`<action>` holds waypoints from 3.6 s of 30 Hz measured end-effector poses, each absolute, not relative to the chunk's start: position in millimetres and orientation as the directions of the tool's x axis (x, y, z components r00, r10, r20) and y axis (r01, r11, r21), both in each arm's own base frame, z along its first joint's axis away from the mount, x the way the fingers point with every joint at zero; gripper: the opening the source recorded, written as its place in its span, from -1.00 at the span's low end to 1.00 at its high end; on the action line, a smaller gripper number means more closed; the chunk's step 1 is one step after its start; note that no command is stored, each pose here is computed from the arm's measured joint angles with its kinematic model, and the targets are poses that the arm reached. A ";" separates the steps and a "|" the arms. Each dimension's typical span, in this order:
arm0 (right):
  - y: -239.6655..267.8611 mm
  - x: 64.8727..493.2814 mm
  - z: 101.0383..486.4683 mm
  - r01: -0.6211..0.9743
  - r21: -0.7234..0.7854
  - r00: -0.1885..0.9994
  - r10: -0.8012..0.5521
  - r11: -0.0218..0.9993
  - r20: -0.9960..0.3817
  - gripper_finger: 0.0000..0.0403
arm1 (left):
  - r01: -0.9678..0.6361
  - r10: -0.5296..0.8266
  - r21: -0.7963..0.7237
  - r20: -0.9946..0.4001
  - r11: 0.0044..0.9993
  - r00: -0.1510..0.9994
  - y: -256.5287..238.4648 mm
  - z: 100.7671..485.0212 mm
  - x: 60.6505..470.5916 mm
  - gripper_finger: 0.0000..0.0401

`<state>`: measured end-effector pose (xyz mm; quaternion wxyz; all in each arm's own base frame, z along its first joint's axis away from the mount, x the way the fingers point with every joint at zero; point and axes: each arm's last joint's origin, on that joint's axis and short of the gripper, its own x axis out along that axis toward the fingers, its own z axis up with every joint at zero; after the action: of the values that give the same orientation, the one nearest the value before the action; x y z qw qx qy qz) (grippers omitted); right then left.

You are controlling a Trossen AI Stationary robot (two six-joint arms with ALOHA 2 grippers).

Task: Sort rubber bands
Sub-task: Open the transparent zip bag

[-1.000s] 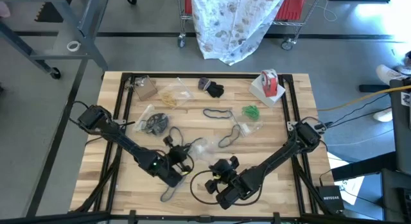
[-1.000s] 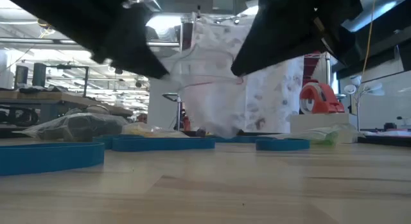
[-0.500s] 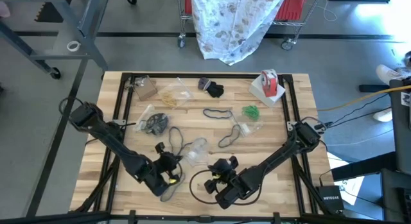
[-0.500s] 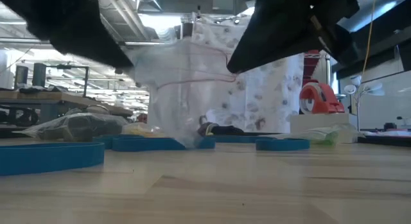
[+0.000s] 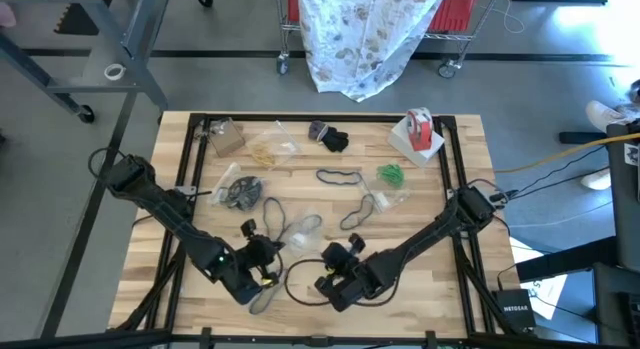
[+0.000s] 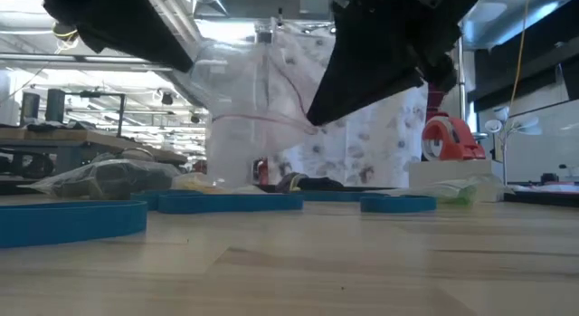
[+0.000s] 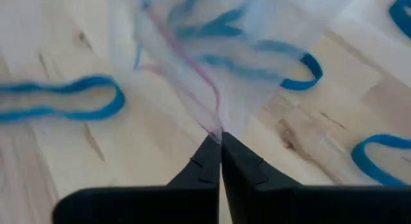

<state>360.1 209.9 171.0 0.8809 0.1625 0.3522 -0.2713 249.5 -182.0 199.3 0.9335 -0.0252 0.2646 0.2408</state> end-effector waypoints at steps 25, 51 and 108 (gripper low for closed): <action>213.5 349.1 212.4 0.071 -0.037 0.692 -0.076 0.997 -0.718 -0.15 | -0.415 0.369 0.073 -0.613 0.907 0.699 -171.0 195.7 257.5 -1.00; 233.1 346.4 299.4 0.062 -0.198 0.771 -0.173 0.978 -0.612 -0.18 | -0.384 0.331 0.070 -0.659 0.921 0.675 -179.7 192.5 246.2 -1.00; 203.5 361.2 131.4 0.311 -0.048 0.716 -0.267 0.949 -0.645 -0.18 | -0.054 0.280 0.354 -0.627 0.934 0.727 -175.6 217.6 244.0 -0.51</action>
<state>361.2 203.5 131.4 0.9258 0.0318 0.3429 -0.1559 244.0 -175.6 217.6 0.9157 0.1579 0.3582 0.0910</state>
